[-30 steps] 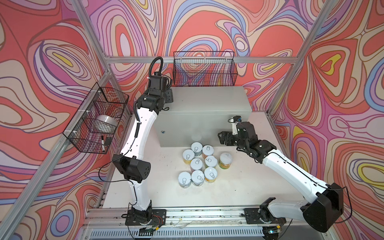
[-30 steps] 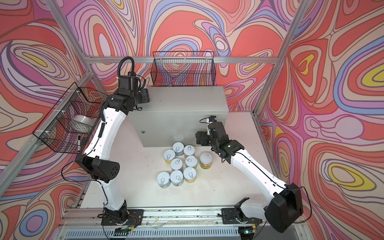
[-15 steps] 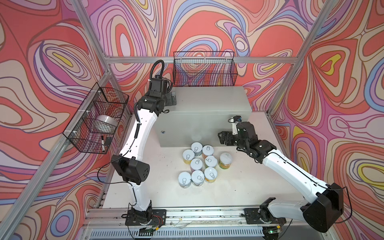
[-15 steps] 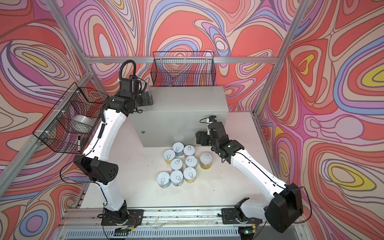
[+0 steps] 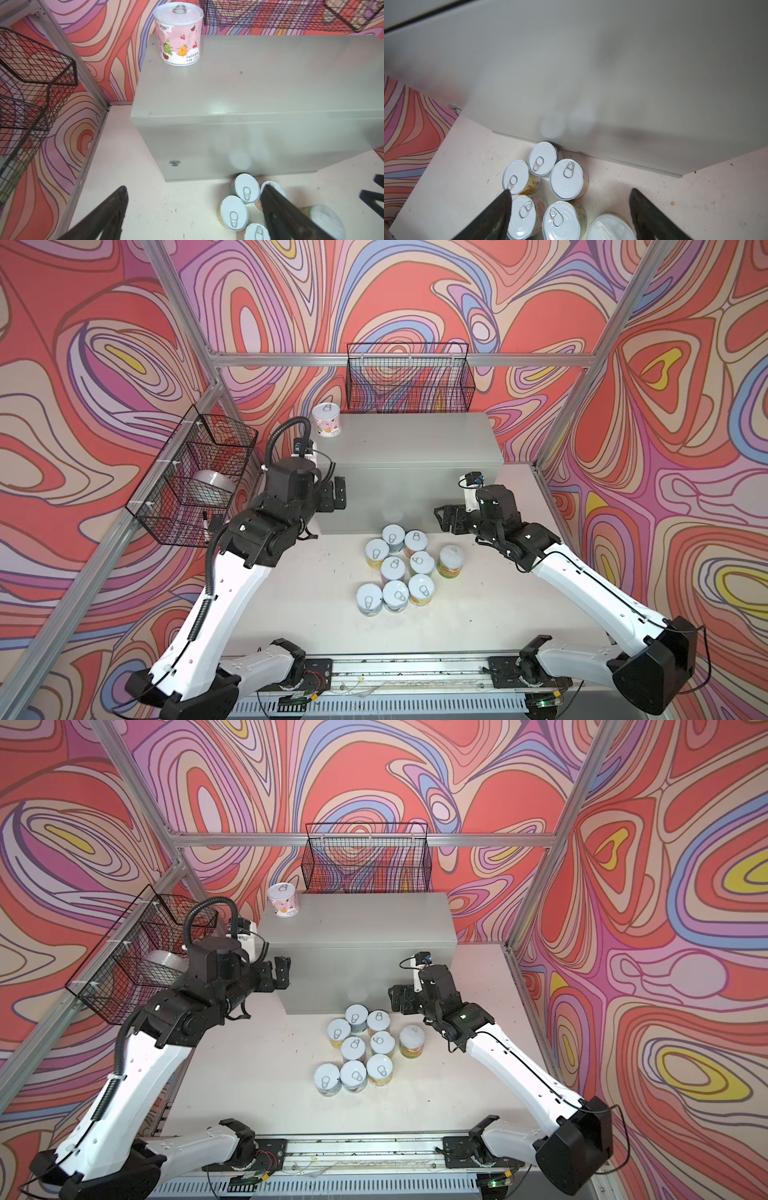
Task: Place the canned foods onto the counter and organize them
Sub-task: 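Bring the left gripper back down toward the remaining cans, then lower the left gripper around the white-lidded can nearest the robot and close it, then lift the held can with the left gripper up over the grey cabinet top, then lower the can beside the pink can on the cabinet and open the left gripper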
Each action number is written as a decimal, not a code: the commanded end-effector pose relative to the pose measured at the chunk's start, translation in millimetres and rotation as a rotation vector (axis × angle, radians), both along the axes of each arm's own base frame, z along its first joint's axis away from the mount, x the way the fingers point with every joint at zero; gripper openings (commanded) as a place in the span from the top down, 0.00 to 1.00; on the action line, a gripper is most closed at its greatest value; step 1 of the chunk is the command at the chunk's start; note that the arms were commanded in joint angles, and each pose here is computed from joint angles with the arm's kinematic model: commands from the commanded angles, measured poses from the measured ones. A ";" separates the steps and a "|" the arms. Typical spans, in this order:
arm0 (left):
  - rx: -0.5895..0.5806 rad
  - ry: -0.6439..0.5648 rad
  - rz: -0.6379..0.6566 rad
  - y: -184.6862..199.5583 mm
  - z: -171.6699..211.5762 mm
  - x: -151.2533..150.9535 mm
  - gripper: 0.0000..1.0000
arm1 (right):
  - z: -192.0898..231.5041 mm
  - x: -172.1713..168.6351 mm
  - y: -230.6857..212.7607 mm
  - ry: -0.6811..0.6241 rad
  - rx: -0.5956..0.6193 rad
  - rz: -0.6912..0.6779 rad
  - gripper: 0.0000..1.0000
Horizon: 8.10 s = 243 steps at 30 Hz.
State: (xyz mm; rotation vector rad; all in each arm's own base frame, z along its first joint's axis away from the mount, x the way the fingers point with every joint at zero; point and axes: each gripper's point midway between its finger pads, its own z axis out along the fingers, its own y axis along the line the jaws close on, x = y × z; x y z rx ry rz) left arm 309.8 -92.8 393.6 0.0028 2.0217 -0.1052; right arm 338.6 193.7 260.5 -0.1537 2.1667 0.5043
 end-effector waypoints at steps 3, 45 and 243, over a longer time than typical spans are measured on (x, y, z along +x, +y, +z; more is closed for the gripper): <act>-0.027 0.104 -0.020 -3.5 -57.6 -35.7 0.00 | -1.5 -16.4 13.0 0.009 -0.063 0.046 0.09; 0.056 0.234 -0.330 -89.7 -255.6 -151.7 0.00 | -90.3 -62.0 36.6 0.139 -0.126 0.015 0.04; 0.060 0.187 0.060 17.4 -11.6 174.0 1.00 | 3.1 -16.2 46.7 -0.140 -0.056 -0.003 0.03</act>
